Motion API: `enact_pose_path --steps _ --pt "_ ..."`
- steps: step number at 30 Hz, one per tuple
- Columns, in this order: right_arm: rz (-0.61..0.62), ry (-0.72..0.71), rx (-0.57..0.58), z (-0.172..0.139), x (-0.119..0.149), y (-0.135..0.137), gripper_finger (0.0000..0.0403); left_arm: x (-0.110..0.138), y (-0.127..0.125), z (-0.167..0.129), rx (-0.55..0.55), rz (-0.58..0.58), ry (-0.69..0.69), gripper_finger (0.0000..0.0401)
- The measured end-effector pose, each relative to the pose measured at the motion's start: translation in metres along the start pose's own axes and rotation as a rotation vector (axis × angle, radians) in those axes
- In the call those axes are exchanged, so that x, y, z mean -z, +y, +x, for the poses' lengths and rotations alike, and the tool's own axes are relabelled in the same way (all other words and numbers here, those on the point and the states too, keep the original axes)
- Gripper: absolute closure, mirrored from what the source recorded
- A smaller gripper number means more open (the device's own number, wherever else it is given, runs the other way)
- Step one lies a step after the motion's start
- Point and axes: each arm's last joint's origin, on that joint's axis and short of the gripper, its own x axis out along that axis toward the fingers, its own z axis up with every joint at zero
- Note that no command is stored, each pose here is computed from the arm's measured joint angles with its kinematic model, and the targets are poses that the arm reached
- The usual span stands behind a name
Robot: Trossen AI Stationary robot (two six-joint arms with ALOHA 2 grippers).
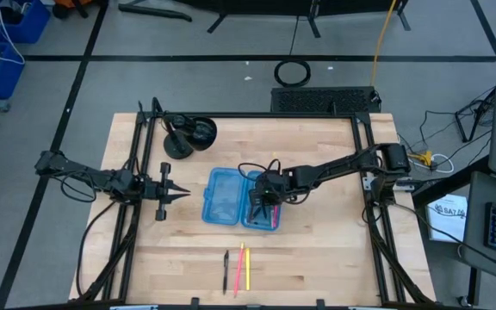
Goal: Pick & place school supplies into a supply box
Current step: Put the right black pen into the blue box, then put the black pen into the blue box
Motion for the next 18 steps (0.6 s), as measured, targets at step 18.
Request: enact_pose_path --steps 18 --pt "-0.030 -0.056 -0.038 -0.0035 -0.0018 0.0045 0.0293 -0.0004 0.0000 0.0000 0.001 -0.077 -0.004 0.0364"
